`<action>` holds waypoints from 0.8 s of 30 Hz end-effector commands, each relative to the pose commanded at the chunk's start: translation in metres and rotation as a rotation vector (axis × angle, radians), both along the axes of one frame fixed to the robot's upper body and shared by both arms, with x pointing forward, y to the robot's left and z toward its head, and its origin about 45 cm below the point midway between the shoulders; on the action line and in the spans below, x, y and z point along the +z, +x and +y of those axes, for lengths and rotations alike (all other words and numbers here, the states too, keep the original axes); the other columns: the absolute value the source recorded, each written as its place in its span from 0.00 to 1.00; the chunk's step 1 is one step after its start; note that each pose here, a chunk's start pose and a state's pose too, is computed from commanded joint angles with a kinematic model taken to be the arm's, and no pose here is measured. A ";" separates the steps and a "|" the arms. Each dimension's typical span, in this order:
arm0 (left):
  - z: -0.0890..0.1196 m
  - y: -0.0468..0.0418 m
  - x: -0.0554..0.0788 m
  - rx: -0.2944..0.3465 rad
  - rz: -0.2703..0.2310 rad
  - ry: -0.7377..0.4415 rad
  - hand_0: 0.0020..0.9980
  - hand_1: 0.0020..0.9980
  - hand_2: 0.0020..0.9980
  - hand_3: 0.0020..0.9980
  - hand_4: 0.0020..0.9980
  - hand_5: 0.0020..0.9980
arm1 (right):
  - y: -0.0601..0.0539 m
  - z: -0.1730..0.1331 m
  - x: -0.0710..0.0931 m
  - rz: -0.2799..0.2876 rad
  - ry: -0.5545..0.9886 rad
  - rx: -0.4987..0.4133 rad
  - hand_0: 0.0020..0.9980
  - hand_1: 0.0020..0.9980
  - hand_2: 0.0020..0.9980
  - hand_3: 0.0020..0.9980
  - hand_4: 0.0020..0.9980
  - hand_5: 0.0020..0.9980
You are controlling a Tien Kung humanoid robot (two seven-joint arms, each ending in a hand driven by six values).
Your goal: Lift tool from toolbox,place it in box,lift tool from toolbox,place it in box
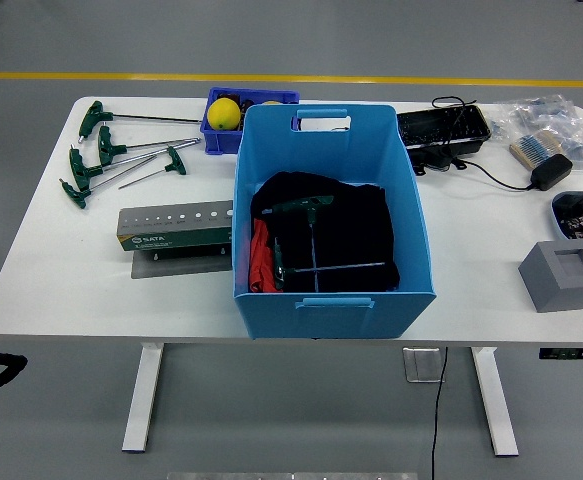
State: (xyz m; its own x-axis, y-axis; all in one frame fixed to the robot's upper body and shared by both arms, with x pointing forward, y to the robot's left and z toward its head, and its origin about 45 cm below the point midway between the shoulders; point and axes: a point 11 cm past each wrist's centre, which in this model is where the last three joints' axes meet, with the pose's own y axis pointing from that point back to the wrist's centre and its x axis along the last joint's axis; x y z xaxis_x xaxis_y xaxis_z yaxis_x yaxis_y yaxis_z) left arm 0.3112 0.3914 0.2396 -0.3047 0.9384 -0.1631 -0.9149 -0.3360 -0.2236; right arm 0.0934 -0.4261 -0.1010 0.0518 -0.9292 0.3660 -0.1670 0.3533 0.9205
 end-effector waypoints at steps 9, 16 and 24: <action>0.021 -0.0274 -0.018 0.135 -0.015 -0.143 0.75 0.77 0.85 0.72 0.89 0.85 | 0.002 -0.001 0.001 0.000 -0.003 0.010 0.68 0.66 0.72 0.57 0.79 0.68; 0.028 -0.0432 -0.025 0.100 0.003 -0.100 0.75 0.77 0.85 0.74 0.90 0.96 | -0.004 0.003 -0.002 0.013 -0.004 0.014 0.68 0.66 0.72 0.57 0.79 0.68; 0.038 -0.0453 -0.019 0.128 -0.018 -0.093 0.75 0.75 0.84 0.75 0.90 1.00 | -0.004 0.004 -0.002 0.018 -0.007 0.026 0.68 0.66 0.73 0.57 0.79 0.68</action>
State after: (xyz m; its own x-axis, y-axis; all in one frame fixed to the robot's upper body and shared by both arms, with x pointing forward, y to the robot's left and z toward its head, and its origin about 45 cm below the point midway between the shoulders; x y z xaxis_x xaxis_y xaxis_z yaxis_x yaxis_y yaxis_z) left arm 0.2659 0.4293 0.2202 -0.4171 0.8727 -0.2537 -0.8595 -0.4695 -0.2020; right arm 0.0897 -0.4220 -0.1029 0.0827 -0.9249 0.3712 -0.1592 0.3554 0.9210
